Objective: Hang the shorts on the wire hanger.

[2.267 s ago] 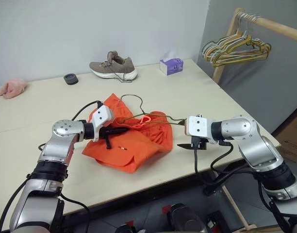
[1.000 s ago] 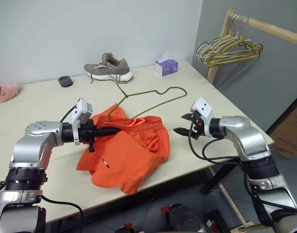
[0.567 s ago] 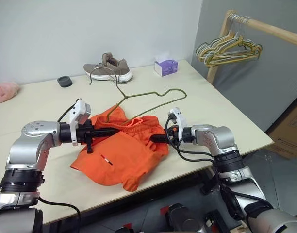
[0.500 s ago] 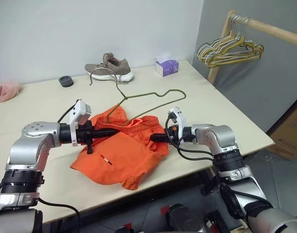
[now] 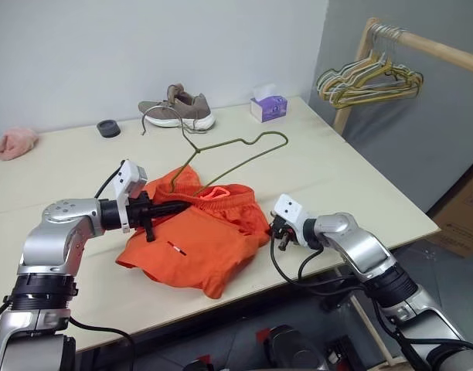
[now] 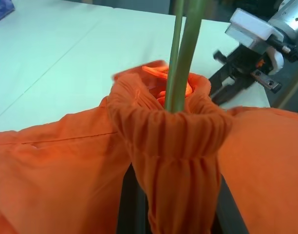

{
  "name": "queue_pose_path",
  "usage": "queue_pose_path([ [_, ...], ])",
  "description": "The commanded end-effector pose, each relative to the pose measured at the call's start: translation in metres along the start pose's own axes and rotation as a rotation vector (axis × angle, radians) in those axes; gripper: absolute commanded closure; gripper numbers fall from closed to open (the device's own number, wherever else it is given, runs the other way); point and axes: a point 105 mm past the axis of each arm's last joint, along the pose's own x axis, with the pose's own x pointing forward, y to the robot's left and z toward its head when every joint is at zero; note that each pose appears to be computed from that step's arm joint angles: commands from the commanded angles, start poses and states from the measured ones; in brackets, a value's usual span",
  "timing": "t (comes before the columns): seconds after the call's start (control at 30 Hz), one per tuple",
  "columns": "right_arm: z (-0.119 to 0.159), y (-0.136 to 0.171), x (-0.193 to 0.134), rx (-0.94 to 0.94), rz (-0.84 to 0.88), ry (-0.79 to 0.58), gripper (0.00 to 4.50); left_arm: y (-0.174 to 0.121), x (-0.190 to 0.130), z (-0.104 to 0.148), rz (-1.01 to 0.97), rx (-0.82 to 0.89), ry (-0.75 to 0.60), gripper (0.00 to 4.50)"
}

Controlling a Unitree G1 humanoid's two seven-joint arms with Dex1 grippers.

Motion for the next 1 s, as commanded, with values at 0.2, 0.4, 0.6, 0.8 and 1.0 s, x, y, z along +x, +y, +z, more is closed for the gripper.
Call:
queue_pose_path([
  [0.2,0.025,0.0,-0.035,-0.117,0.02,-0.09,2.8,-0.014,0.003,-0.006,-0.035,-0.009,-0.001,4.5],
  [0.4,0.03,0.025,-0.067,-0.206,0.183,-0.119,1.08,-0.021,0.008,-0.011,-0.052,-0.015,0.007,4.5],
  [0.6,0.042,0.037,-0.071,-0.237,0.211,-0.18,1.08,-0.023,0.012,-0.016,-0.064,-0.031,0.021,4.5],
  [0.8,0.058,0.05,-0.072,-0.234,0.279,-0.231,1.08,-0.021,0.016,-0.019,-0.054,-0.044,0.031,4.5],
  [1.0,0.061,0.055,-0.069,-0.216,0.315,-0.235,1.08,-0.025,0.019,-0.024,-0.071,-0.065,0.048,4.5],
])
